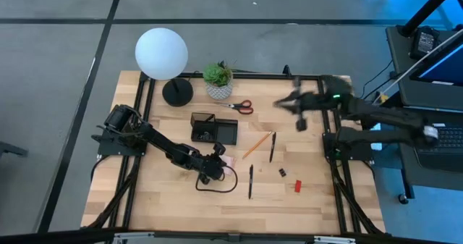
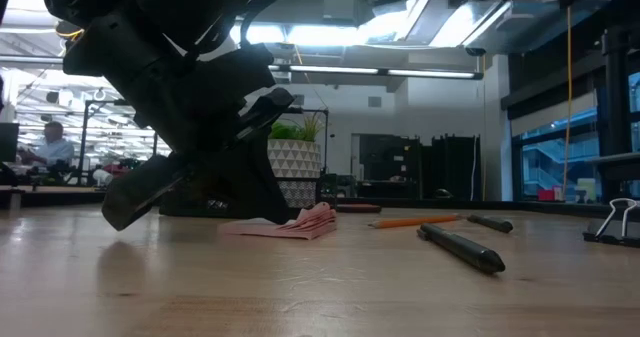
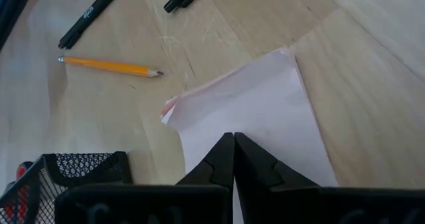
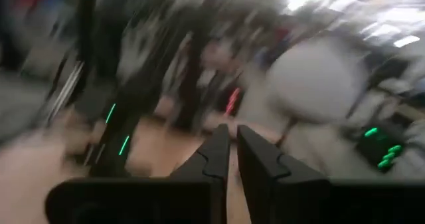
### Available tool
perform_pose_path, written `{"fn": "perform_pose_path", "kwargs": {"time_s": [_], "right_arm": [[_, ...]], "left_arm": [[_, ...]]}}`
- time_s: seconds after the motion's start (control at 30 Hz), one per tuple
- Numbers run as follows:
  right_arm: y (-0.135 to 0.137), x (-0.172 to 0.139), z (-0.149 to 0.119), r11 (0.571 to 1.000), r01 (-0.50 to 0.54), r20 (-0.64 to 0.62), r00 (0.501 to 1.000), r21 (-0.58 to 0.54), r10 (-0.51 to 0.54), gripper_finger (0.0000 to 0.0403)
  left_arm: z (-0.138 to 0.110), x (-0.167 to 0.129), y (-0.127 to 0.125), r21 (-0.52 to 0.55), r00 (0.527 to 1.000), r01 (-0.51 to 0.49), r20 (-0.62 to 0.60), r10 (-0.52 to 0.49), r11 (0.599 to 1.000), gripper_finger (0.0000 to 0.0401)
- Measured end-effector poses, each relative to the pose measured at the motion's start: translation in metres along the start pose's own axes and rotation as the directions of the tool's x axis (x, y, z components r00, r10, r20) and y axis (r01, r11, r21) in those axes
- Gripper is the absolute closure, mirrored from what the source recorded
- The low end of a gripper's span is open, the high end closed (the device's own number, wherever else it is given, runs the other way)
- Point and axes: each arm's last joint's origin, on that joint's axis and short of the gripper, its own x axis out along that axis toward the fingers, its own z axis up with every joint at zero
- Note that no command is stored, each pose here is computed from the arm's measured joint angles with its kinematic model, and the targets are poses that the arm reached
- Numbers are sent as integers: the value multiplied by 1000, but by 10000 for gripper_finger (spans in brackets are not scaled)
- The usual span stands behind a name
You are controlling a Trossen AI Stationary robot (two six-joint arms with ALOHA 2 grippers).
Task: Pick and place office supplies into organizer
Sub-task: Put the white notepad into the black desk organizer
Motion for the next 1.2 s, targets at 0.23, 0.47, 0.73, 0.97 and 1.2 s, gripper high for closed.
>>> {"fn": "perform_pose_path", "kwargs": {"time_s": [0.23, 0.47, 0.73, 0.97, 1.2], "right_arm": [[37, 53, -40, 994, -72, -271, 962, -81, 47, 368], [82, 86, -65, 982, -151, -402, 911, -112, 94, 368], [133, 113, -81, 959, -268, -358, 908, -92, 219, 368], [148, 122, -97, 947, -308, -375, 892, -91, 254, 368], [153, 128, -109, 945, -316, -392, 883, -88, 259, 353]], "left_arm": [[0, 0, 0, -1, 1000, 0, 1, 0, 1000, 398], [0, 0, 0, 0, 1000, 0, 1, 0, 1000, 398], [0, 0, 0, 0, 1000, 0, 1, 0, 1000, 398], [0, 0, 0, 0, 1000, 0, 1, 0, 1000, 398], [1, 0, 0, -1, 1000, 4, 4, -4, 1000, 398]]}}
